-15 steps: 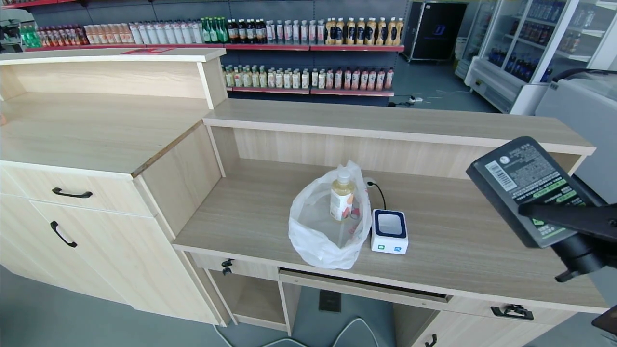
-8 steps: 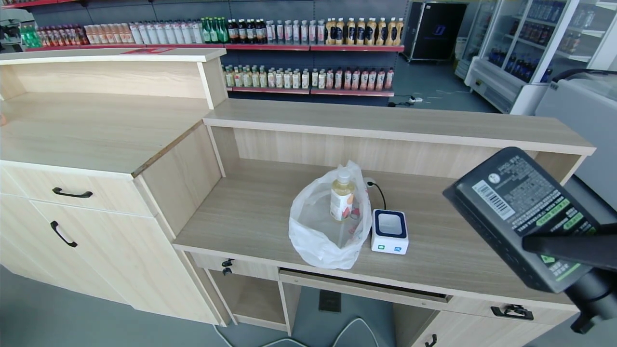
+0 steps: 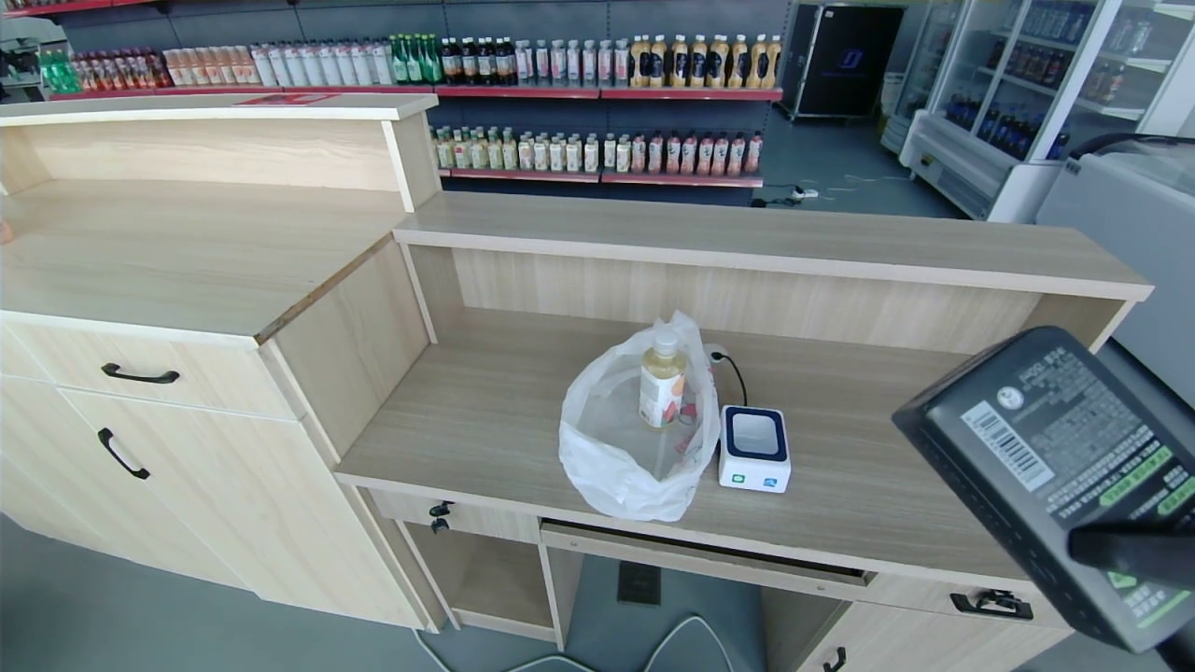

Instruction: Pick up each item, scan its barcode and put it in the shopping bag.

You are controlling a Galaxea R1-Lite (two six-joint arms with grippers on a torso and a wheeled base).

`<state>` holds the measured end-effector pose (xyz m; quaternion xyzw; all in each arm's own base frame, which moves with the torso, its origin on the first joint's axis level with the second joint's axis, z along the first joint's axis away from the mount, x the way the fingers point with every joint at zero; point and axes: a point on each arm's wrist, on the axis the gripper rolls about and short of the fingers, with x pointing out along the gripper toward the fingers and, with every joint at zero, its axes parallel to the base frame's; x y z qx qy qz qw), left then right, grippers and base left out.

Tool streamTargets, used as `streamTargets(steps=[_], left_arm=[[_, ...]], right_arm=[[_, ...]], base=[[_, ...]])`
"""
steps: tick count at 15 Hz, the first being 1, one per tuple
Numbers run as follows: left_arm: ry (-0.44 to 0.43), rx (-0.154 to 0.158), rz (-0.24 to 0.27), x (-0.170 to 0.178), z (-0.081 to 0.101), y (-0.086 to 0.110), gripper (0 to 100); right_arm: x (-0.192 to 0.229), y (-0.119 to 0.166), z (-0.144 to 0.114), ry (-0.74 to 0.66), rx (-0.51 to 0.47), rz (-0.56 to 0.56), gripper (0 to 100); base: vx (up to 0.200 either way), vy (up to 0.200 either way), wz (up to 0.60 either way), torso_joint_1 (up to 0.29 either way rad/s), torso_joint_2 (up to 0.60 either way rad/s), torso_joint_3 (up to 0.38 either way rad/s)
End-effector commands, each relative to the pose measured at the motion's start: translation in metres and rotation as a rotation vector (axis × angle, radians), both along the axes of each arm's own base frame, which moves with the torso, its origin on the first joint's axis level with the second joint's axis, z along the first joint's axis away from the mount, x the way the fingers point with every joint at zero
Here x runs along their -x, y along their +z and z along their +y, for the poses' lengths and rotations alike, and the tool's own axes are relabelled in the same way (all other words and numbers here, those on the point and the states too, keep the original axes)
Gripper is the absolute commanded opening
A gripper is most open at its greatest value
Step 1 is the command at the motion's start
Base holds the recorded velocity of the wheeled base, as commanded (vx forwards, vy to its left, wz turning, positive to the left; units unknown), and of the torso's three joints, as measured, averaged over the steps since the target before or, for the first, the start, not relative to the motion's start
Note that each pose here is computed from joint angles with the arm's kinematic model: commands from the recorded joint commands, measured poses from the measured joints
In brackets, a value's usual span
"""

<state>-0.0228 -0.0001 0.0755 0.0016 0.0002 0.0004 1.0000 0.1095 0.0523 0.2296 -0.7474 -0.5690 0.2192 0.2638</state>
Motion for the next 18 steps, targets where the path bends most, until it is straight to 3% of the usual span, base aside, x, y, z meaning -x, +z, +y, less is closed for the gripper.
streamTargets(steps=[1,8,18], left_arm=[[-0.001,0.0,0.0,0.0,0.0,0.0,100],[-0.001,0.0,0.0,0.0,0.0,0.0,100],[-0.001,0.0,0.0,0.0,0.0,0.0,100]], right_arm=[[0.005,-0.003,0.003,0.032,0.017,0.001,0],[-0.011,-0.008,0.025,0.074,0.061,-0.016,0],[-0.013,-0.014,0.029,0.061,0.068,0.02,0]], base=[[0.0,0.0,0.0,0.0,0.0,0.0],[0.0,0.0,0.0,0.0,0.0,0.0],[0.0,0.0,0.0,0.0,0.0,0.0]])
